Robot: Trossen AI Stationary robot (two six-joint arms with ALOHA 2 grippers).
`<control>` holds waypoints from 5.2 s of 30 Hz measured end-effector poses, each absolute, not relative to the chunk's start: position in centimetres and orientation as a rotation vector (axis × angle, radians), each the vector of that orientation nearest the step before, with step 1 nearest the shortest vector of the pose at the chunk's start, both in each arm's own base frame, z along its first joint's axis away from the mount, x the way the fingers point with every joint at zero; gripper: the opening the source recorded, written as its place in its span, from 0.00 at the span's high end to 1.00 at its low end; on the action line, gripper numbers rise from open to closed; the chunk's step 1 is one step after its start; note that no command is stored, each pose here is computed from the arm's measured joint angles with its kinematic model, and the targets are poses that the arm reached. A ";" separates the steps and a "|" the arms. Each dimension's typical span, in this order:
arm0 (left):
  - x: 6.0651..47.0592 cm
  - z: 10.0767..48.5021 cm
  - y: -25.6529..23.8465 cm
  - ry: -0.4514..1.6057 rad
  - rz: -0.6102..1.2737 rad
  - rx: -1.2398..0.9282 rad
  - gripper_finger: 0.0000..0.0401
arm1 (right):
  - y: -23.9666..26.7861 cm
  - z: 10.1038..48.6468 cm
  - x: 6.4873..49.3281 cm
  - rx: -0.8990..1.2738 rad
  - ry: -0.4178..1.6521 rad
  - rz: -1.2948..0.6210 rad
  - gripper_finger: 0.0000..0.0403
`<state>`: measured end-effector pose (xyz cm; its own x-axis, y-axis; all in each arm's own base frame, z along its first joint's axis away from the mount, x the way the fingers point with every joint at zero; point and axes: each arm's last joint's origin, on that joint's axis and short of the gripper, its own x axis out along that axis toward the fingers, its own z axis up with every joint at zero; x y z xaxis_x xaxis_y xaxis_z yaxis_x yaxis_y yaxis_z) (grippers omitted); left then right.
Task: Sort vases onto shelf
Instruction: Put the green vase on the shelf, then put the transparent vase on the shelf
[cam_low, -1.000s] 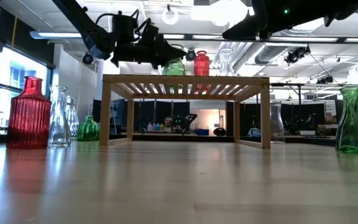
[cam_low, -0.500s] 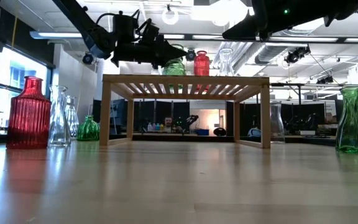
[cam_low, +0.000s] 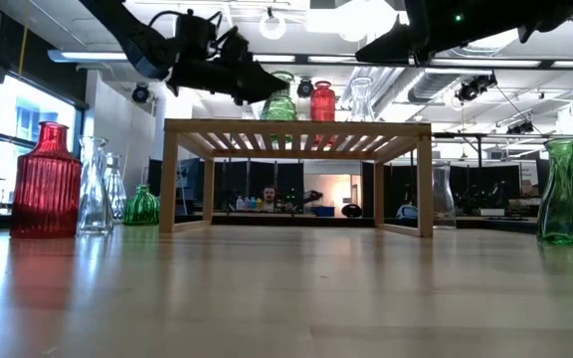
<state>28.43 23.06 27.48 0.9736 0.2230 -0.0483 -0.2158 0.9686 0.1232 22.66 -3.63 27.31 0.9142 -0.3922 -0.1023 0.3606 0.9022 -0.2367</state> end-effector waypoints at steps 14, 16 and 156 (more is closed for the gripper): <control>25.5 29.6 21.0 0.282 0.318 0.184 0.35 | -3.6 27.3 22.7 -0.216 0.149 -0.390 0.90; 25.1 29.8 20.7 0.312 0.336 0.175 0.35 | -3.6 27.3 22.7 -0.222 0.153 -0.390 0.90; 15.2 32.1 18.1 1.361 0.821 -0.302 0.88 | -3.1 27.1 22.8 -0.203 0.148 -0.201 0.83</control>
